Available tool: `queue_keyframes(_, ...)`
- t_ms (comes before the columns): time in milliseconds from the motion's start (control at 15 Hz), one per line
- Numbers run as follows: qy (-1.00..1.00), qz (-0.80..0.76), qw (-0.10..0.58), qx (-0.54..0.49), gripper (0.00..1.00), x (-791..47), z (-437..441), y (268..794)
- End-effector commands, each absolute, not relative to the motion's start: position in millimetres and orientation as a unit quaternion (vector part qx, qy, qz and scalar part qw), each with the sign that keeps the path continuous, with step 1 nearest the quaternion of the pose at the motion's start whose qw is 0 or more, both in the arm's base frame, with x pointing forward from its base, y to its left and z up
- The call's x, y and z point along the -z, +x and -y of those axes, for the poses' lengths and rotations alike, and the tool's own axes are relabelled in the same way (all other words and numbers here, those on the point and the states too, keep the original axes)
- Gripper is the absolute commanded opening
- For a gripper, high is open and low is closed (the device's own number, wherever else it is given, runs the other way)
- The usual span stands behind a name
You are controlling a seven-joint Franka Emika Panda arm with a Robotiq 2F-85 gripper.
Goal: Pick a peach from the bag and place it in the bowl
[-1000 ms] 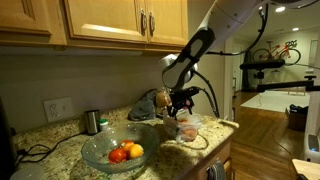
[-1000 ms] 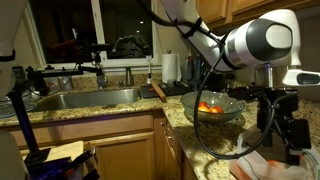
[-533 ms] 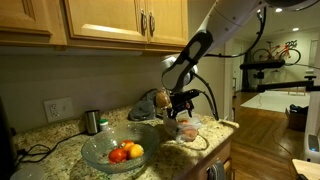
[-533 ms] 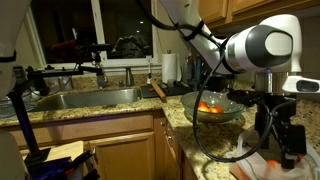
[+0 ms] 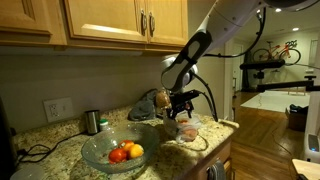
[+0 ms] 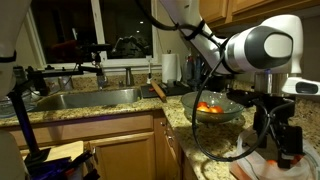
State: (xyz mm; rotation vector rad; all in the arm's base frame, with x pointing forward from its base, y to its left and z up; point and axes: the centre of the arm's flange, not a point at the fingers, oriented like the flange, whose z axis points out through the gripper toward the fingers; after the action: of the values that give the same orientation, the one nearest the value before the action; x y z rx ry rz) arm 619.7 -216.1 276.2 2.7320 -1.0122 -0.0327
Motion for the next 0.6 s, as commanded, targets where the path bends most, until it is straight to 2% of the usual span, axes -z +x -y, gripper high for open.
queue_keyframes(0,0.933,0.345,0.100,0.017,1.00,-272.1,224.3,613.8)
queue_keyframes(533,0.931,0.350,0.100,0.031,1.00,-261.4,229.2,612.3)
